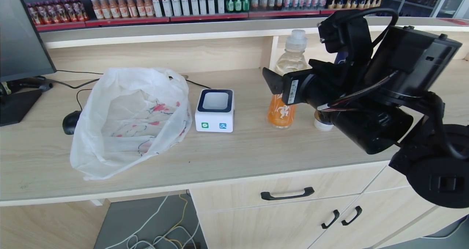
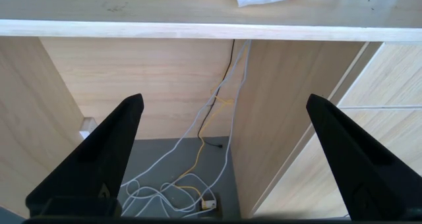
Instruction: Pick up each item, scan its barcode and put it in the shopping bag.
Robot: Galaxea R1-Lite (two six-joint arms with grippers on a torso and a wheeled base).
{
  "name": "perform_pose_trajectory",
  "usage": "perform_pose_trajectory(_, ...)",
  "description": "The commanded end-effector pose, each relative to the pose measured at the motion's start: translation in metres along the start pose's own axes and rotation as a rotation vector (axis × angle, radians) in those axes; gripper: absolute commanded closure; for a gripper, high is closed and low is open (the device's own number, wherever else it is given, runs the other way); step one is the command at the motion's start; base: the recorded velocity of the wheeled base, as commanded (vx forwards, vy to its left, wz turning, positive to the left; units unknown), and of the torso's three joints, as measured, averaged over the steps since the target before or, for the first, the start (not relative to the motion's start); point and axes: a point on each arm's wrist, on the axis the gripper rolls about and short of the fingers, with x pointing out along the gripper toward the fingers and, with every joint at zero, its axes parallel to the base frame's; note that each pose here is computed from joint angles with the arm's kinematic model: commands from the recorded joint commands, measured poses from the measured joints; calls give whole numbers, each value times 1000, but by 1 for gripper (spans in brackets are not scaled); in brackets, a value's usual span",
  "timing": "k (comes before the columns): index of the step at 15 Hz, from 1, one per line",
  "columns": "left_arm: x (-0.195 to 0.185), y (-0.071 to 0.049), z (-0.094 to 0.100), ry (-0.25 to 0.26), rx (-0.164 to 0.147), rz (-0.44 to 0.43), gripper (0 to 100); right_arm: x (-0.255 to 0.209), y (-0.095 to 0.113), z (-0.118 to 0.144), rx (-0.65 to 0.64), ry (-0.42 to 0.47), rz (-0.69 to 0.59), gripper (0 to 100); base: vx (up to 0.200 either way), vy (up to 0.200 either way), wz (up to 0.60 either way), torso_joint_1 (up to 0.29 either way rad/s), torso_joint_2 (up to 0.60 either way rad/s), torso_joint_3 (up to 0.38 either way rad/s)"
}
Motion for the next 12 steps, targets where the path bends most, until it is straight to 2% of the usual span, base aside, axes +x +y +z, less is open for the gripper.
perform_pose_trajectory(1,0,0,0,0,0,1,0,5,-3,-6,9,13,-12,0,0,0,0,0,0,0)
perform_pose_trajectory(9,0,0,0,1,0,1,0,15,3,-22,26,21,-13,0,0,0,0,0,0,0)
perform_pose_trajectory(12,0,0,0,0,0,1,0,22,6,-30,36,-22,-29,0,0,0,0,0,0,0)
